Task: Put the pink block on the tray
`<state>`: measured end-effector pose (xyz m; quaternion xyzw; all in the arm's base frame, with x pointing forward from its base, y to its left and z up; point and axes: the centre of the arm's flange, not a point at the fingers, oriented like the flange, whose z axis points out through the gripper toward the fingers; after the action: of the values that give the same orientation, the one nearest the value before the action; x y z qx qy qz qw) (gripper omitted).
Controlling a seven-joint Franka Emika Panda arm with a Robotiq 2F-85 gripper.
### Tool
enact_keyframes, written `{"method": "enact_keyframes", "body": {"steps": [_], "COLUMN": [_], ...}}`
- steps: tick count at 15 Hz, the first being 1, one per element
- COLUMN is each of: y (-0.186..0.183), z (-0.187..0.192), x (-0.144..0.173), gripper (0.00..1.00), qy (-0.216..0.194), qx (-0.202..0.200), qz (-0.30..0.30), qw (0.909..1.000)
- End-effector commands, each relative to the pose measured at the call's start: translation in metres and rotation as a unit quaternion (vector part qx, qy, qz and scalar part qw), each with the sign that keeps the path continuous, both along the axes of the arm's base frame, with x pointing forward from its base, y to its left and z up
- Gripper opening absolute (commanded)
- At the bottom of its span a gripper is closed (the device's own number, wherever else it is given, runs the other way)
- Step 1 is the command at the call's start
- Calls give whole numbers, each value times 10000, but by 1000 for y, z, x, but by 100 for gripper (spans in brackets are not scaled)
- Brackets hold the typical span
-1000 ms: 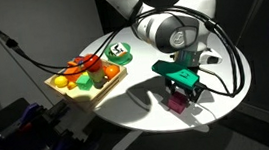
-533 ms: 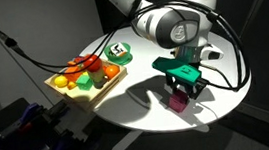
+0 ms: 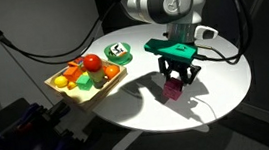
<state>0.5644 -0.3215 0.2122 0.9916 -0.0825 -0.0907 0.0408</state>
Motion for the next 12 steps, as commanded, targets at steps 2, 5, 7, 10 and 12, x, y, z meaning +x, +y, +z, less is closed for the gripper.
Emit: {"method": "enact_keyframes", "body": {"steps": [2, 5, 7, 10, 12], "y": [40, 65, 79, 98, 108], "z": [33, 45, 53, 69, 79], "x": [-11, -14, -16, -21, -24], "gripper": [31, 31, 31, 31, 31], "qy": [121, 148, 167, 173, 96], "qx": [-16, -11, 24, 74, 101], "qz": [292, 401, 368, 152, 29], "qw": [9995, 9991, 9992, 9997, 9999]}}
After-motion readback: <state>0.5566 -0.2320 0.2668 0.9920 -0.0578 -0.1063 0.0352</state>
